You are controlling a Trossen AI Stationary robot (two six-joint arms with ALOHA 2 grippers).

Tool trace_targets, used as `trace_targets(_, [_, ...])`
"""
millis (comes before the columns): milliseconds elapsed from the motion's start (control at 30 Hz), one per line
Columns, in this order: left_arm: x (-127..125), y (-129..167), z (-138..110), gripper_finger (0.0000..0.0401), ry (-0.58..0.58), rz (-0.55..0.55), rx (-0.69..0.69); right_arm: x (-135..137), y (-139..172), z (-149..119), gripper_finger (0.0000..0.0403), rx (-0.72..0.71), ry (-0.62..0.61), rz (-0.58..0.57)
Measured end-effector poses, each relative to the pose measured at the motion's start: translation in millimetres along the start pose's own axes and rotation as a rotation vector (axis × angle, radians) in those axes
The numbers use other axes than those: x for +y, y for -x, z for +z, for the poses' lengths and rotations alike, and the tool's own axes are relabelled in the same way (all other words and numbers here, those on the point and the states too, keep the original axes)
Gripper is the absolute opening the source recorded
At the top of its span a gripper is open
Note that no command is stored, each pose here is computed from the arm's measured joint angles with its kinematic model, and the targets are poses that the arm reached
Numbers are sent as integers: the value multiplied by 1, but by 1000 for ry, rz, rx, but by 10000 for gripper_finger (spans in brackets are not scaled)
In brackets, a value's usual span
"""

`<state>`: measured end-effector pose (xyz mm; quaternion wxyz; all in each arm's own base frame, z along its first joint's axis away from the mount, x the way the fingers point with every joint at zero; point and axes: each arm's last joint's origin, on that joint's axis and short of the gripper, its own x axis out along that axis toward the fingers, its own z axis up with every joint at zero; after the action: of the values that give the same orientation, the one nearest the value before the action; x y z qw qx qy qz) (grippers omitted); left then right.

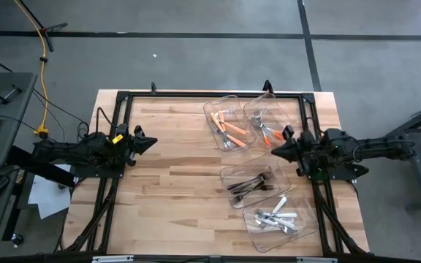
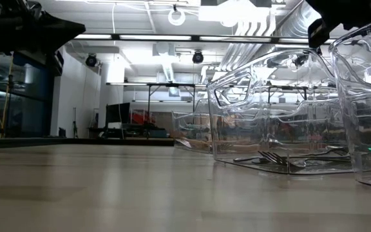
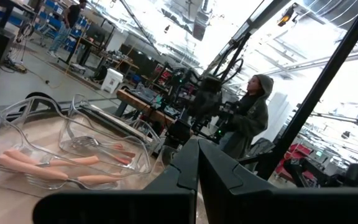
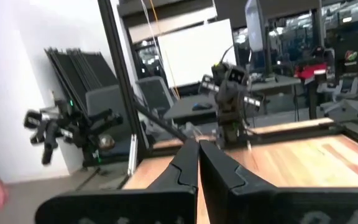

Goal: Sort silverware by color (type)
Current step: Return to Home Position

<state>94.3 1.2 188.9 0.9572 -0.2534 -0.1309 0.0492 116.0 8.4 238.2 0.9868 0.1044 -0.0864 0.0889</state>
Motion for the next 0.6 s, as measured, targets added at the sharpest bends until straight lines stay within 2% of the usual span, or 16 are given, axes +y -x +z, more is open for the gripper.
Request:
trace_targets(133, [0,0,0,1,0,0,0,-1,1,-6,0,60,37,-14])
trace_targets(267, [0,0,0,1,0,0,0,-3,4,-9,0,95,54,-80])
trace_targets(467, [0,0,0,1,0,0,-1,-3,12,-10,0,67,58,-103])
trace_targets(600, [0,0,0,1,0,0,-1,-9,16,-32,0,22,26,-120])
